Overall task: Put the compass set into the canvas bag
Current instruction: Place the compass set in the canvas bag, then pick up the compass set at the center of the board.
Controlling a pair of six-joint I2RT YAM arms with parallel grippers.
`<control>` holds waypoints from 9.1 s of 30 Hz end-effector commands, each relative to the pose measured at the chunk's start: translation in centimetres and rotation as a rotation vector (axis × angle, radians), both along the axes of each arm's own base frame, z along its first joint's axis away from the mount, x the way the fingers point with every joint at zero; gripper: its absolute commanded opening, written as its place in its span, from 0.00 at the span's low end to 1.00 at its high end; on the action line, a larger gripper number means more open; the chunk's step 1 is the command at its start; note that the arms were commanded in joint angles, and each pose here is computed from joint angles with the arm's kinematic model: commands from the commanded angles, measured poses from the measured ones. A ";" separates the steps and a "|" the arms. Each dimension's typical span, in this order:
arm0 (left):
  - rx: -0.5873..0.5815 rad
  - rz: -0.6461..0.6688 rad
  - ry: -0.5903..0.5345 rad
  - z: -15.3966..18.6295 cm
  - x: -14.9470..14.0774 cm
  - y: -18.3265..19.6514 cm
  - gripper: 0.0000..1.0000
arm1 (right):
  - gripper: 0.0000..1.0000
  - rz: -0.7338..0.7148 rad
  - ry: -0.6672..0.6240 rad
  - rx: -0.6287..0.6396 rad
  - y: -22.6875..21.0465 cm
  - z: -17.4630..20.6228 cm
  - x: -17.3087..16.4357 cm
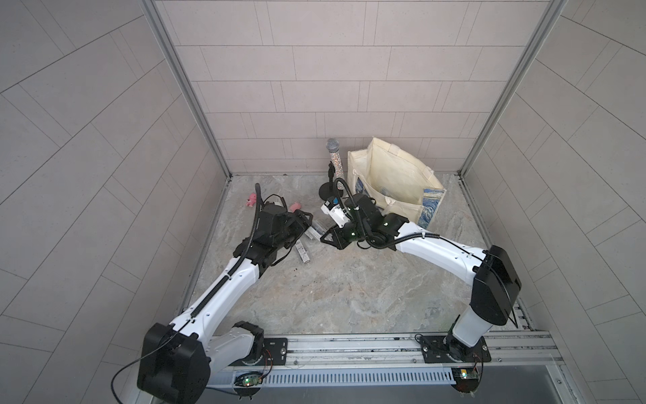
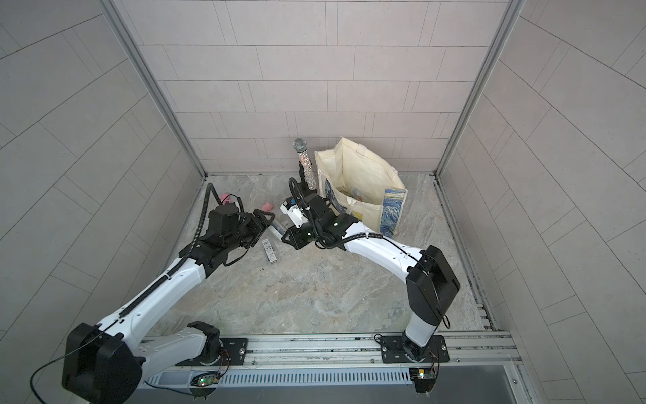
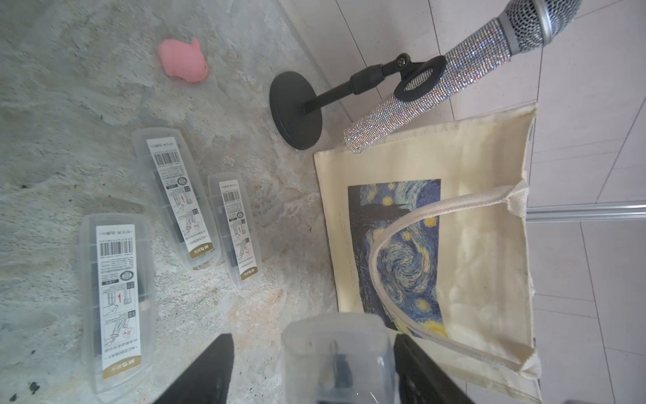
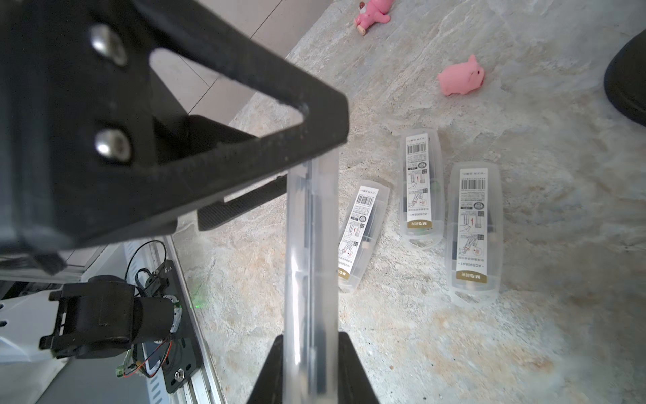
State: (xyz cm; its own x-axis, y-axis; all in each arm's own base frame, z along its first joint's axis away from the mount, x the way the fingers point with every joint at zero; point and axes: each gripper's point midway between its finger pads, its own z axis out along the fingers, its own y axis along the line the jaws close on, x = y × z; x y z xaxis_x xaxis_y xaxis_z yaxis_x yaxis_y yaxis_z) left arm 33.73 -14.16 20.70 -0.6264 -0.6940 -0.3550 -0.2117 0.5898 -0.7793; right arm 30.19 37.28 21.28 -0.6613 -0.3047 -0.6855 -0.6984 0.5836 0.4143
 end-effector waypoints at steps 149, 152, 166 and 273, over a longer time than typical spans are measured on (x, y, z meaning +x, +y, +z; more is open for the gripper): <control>0.346 -0.482 -0.022 -2.9 -1.9 0.4 0.75 | 0.04 -0.503 0.203 -0.782 -27.2 -9.7 18.2; 0.343 -0.481 -0.020 -2.9 -1.9 0.4 0.75 | 0.11 -0.506 0.199 -0.781 -27.2 -9.4 18.3; 0.317 -0.493 -0.044 -2.5 -2.1 0.0 0.75 | 0.35 -0.562 0.116 -0.750 -27.6 -5.2 18.8; 0.794 -0.256 0.549 -17.7 0.3 2.6 0.86 | 0.51 -0.132 -0.443 -0.267 -10.0 6.3 2.0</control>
